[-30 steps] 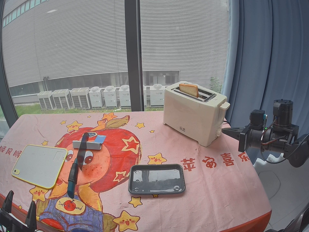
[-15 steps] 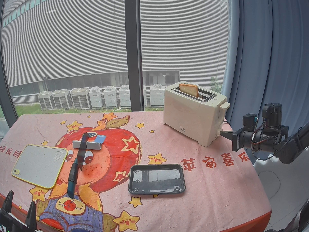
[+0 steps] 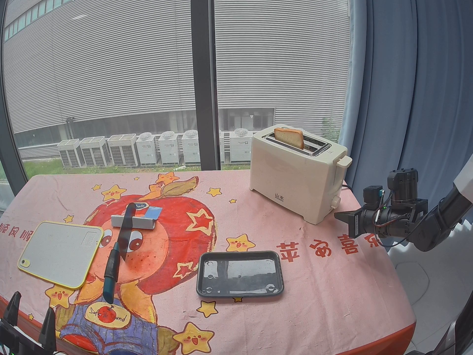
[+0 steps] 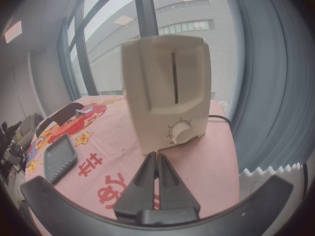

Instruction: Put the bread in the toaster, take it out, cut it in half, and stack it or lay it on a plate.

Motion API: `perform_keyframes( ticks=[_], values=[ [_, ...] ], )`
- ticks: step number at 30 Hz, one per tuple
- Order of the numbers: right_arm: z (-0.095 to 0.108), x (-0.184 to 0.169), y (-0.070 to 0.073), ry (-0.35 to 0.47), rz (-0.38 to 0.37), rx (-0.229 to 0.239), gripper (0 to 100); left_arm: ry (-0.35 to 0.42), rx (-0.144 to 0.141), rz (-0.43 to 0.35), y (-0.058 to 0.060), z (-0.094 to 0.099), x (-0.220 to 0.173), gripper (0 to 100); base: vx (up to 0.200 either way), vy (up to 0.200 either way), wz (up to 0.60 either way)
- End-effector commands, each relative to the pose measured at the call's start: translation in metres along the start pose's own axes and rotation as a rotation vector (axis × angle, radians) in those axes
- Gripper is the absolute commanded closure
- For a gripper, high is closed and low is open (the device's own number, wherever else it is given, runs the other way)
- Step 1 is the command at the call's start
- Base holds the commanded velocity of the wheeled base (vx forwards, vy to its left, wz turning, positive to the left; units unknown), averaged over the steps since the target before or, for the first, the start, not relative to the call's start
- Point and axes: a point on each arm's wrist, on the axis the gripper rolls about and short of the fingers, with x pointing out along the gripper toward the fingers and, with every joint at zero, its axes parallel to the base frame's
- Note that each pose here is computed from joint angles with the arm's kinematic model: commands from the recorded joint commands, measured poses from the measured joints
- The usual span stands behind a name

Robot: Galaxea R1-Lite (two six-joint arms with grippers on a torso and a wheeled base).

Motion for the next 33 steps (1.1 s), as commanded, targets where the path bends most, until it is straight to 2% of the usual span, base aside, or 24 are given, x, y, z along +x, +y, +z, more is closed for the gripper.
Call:
perform_keyframes(
  ticks=[1,7,11,26,33],
  values=[
    [-0.010,0.012,-0.004,0.040,-0.011,0.011,100,0.004,0.000,0.000,0.000,-0.004,0.000,0,0.000,0.000,0.00],
    [-0.010,0.018,-0.007,0.041,-0.019,0.014,100,0.004,0.000,0.000,0.000,-0.004,0.000,0,0.000,0.000,0.00],
    [-0.010,0.025,-0.012,0.041,-0.054,0.028,100,0.004,0.000,0.000,0.000,-0.004,0.000,0,0.000,0.000,0.00],
    [-0.003,0.027,-0.013,0.017,-0.082,0.045,100,0.004,0.000,0.002,0.000,-0.004,0.000,0,0.000,0.000,0.00],
    [0.001,0.028,-0.014,0.003,-0.118,0.052,100,0.004,0.000,0.000,0.000,-0.004,0.000,0,0.000,0.000,0.00]
  ],
)
